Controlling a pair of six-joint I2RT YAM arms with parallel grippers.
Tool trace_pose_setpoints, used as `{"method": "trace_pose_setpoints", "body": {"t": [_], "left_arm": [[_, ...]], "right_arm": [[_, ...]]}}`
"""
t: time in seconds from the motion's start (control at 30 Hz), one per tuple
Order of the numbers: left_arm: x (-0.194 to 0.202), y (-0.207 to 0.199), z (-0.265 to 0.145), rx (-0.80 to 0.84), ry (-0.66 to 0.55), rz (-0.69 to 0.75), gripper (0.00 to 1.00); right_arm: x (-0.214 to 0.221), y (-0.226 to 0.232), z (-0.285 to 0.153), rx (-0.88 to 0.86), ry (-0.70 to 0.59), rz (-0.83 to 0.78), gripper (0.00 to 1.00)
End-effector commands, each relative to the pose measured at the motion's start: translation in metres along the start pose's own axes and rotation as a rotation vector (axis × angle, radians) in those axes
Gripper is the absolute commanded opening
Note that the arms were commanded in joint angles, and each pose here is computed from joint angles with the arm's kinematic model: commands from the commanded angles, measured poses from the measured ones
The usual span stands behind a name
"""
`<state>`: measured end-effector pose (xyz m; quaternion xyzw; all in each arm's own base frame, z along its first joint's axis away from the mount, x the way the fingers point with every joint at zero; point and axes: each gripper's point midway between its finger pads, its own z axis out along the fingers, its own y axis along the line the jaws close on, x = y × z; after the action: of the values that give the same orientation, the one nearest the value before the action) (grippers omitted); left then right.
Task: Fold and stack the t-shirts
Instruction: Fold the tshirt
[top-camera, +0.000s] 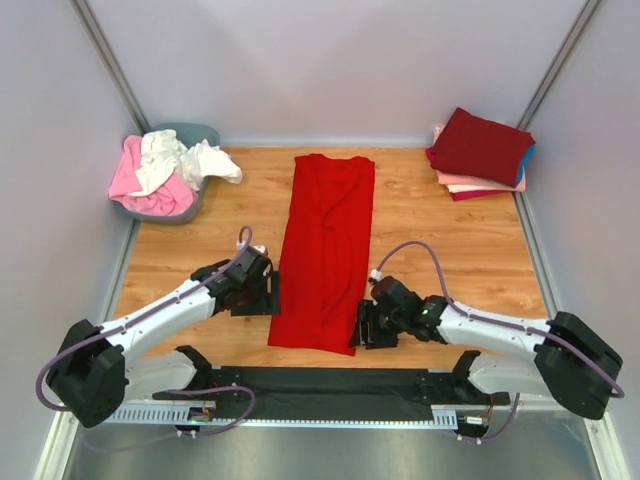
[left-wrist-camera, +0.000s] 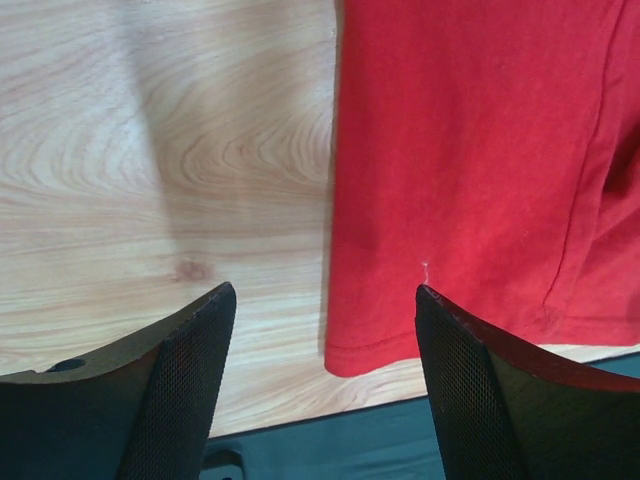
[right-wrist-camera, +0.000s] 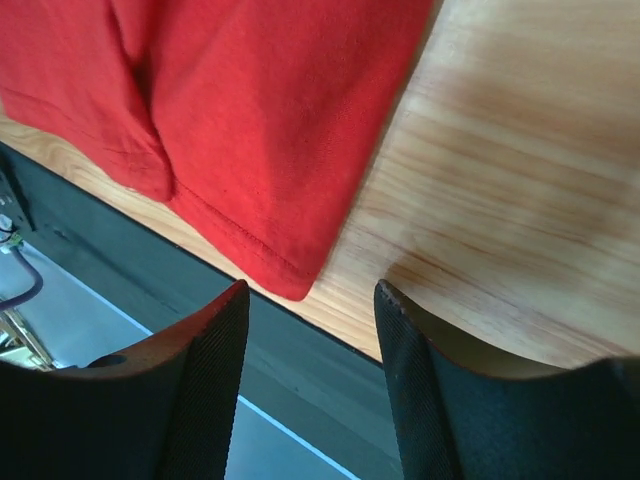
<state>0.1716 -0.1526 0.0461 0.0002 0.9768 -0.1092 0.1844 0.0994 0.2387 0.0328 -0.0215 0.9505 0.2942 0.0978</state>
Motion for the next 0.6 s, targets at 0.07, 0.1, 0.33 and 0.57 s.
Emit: {"method": "trace_pose_setpoints", "body": {"t": [0.07, 0.1, 0.33, 0.57], "left_arm": [[0.002, -0.006, -0.008, 0.06, -0.027, -0.034, 0.79], [0.004, -0.005, -0.008, 0.062, -0.026, -0.035, 0.79], [0.026, 0.001, -0.003, 0.077, 0.016, -0.06, 0.75], [0.063, -0.003, 0.008, 0.141, 0.095, -0.091, 0.7]], "right_arm": [[0.002, 0.02, 0.019, -0.047, 0.009, 0.02, 0.54], [0.004, 0.022, 0.021, -0.045, 0.017, 0.011, 0.54], [0.006, 0.011, 0.029, 0.011, 0.032, -0.005, 0.24], [0.004, -0.041, 0.012, 0.229, -0.044, -0.027, 0.0]]}}
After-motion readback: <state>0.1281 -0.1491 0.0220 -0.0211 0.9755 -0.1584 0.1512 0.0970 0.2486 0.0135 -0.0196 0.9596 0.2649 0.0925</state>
